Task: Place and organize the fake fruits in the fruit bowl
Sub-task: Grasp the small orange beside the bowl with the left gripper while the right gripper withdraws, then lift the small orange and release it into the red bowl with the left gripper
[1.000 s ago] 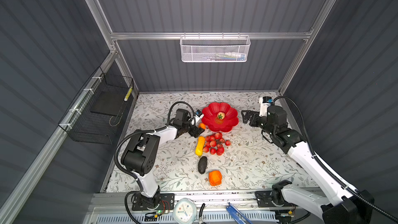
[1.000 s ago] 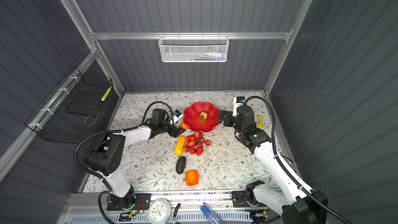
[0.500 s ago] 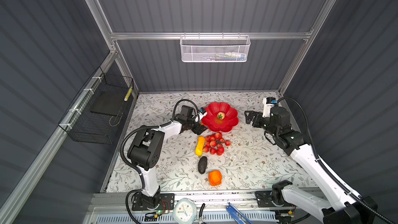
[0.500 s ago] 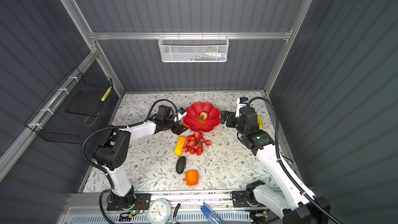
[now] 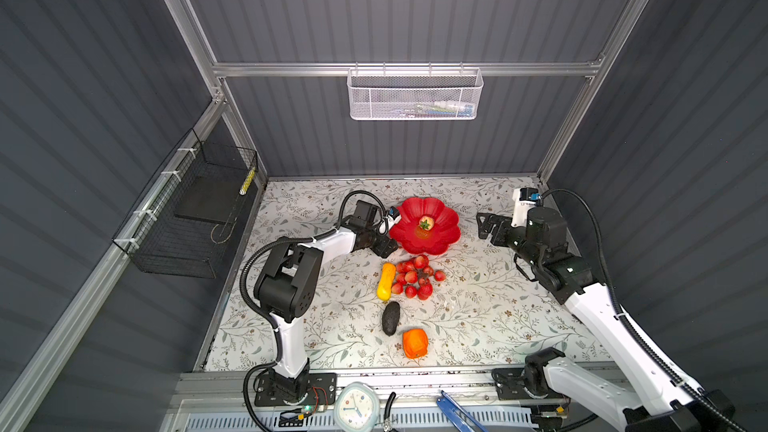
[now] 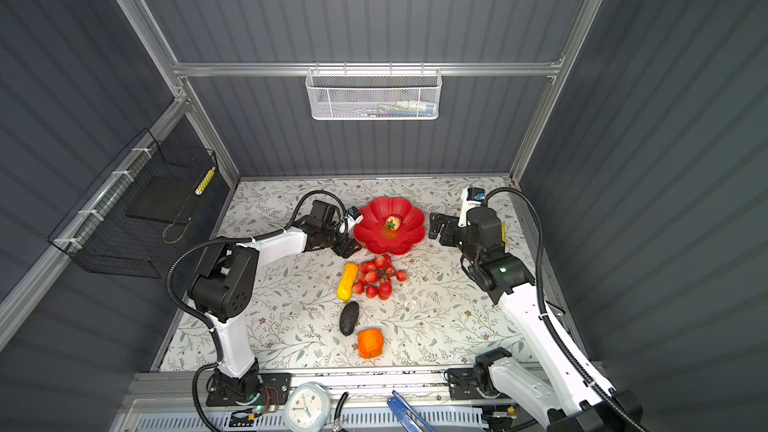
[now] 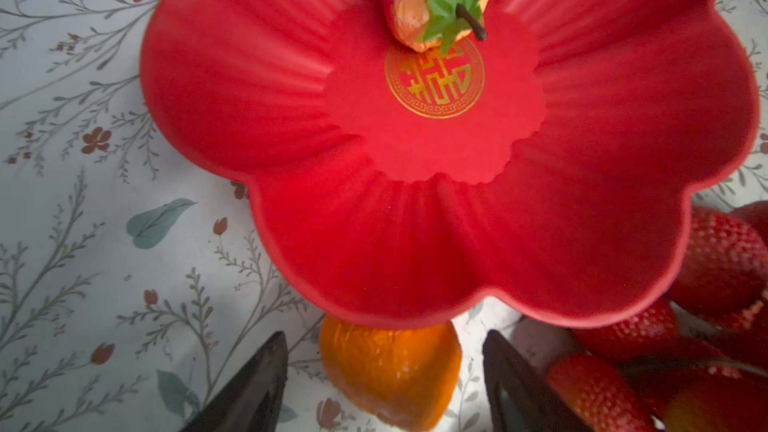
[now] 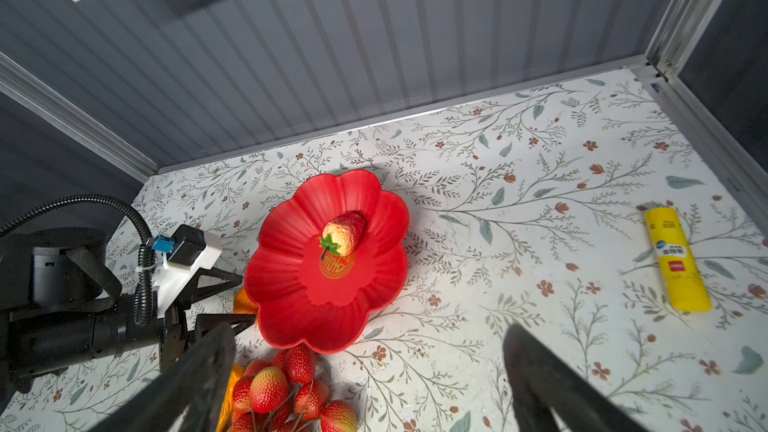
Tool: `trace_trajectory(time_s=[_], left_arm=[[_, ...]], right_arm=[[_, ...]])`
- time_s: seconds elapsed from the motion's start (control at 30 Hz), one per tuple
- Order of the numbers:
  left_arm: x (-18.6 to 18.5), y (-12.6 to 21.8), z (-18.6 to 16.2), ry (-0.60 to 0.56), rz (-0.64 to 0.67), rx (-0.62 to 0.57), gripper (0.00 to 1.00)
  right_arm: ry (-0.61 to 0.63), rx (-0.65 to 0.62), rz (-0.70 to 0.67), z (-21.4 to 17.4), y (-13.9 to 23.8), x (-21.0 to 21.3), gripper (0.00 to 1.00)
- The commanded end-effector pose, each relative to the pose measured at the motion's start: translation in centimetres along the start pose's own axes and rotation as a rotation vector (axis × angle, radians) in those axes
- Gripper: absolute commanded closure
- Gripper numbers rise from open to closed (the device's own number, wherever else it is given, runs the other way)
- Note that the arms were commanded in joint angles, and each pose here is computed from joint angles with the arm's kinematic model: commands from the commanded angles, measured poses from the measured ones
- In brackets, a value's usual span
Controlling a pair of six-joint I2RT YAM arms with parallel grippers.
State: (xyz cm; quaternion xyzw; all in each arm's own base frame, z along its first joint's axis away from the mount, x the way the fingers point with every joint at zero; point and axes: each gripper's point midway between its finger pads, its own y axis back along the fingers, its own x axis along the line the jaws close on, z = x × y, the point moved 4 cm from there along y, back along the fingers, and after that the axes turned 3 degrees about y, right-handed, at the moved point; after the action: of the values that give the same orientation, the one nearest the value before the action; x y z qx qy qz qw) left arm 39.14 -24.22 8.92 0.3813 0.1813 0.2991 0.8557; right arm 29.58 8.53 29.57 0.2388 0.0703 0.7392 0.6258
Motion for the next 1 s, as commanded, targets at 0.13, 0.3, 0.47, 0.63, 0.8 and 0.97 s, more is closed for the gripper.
trace_trajectory(time_s=[0.13, 0.3, 0.47, 0.63, 0.8, 0.97], left_arm=[[0.0, -0.8, -0.3, 0.01, -0.015, 0.039, 0.39], [0.1, -1.0, -0.3, 0.02, -0.018, 0.056, 0.58], [-0.3, -0.3, -1.0, 0.028, -0.02, 0.087, 0.67], [-1.0, 2.3, -2.6, 0.041, 0.005, 0.139, 0.69], [-2.2, 6.9, -3.0, 0.03, 0.049, 0.092, 0.69], [-2.7, 11.1, 1.2, 0.008, 0.09, -0.121, 0.66]], right_arm=[[0.012, 0.011, -0.03, -0.4, 0.3, -0.6, 0.01], [0.015, 0.011, -0.037, -0.4, 0.3, -0.7, 0.01], [0.02, 0.01, -0.039, -0.4, 0.3, -0.8, 0.01], [0.021, 0.01, -0.034, -0.4, 0.1, -0.7, 0.01], [0.012, 0.011, -0.032, -0.5, -0.6, -0.7, 0.01], [-0.007, 0.024, -0.003, -0.5, -1.6, -0.2, 0.01]])
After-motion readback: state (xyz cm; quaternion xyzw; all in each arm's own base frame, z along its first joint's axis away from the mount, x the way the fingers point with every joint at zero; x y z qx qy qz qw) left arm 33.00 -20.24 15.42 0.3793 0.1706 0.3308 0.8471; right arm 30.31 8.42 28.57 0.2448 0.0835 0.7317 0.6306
